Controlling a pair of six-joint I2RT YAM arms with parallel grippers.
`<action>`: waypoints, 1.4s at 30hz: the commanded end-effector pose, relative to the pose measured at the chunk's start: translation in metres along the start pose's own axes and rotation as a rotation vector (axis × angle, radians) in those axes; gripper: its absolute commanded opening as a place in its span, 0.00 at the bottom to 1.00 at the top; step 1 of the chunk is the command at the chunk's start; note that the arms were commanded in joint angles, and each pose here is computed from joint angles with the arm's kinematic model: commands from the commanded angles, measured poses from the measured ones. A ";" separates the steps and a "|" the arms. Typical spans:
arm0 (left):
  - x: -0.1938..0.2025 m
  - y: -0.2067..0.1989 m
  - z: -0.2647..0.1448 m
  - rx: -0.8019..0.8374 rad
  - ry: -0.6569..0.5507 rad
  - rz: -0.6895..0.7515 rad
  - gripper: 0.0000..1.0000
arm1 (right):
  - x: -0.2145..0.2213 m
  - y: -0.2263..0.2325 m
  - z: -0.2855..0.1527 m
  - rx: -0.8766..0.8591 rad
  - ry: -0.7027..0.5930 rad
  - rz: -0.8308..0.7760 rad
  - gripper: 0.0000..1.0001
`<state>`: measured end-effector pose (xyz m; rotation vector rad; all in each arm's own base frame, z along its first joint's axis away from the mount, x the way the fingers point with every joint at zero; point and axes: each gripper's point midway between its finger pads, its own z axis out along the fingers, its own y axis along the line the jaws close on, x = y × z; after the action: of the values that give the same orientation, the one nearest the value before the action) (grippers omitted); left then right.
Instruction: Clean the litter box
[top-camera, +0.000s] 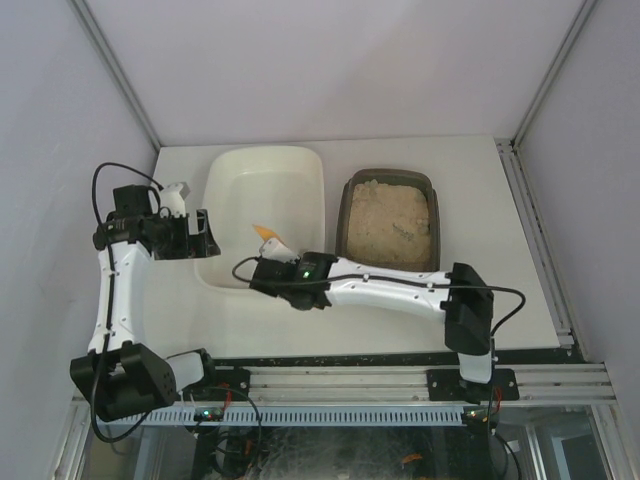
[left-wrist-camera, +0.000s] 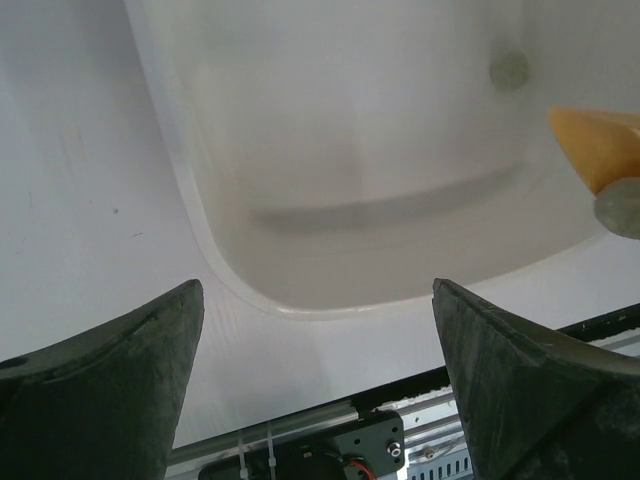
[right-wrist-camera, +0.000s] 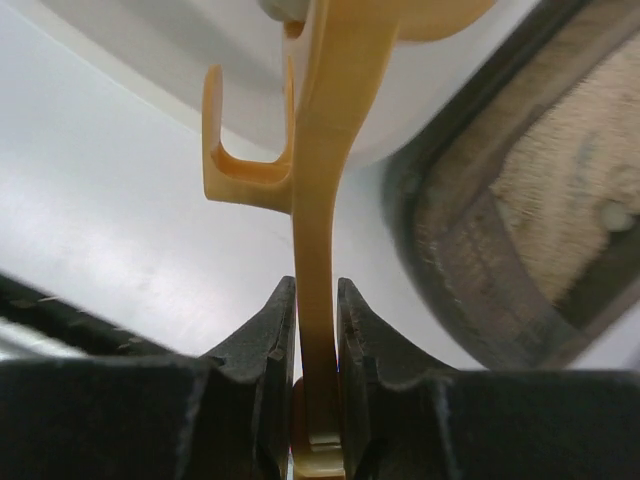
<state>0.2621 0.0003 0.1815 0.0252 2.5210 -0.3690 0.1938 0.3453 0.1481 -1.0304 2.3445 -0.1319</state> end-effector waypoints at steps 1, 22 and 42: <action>-0.009 -0.003 -0.011 -0.002 -0.068 0.048 1.00 | -0.003 -0.049 -0.012 0.380 -0.032 -0.185 0.00; -0.069 -0.018 -0.019 -0.023 -0.106 0.258 1.00 | 0.007 -0.098 -0.033 0.148 -0.150 0.277 0.00; -0.204 -0.262 0.140 0.268 -0.164 0.849 1.00 | 0.081 -0.128 -0.012 -0.200 -0.013 0.901 0.00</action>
<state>0.4758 -0.2352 0.2474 0.9174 2.1862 -0.4056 0.2227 0.1851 0.1457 -0.0316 2.6603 0.2829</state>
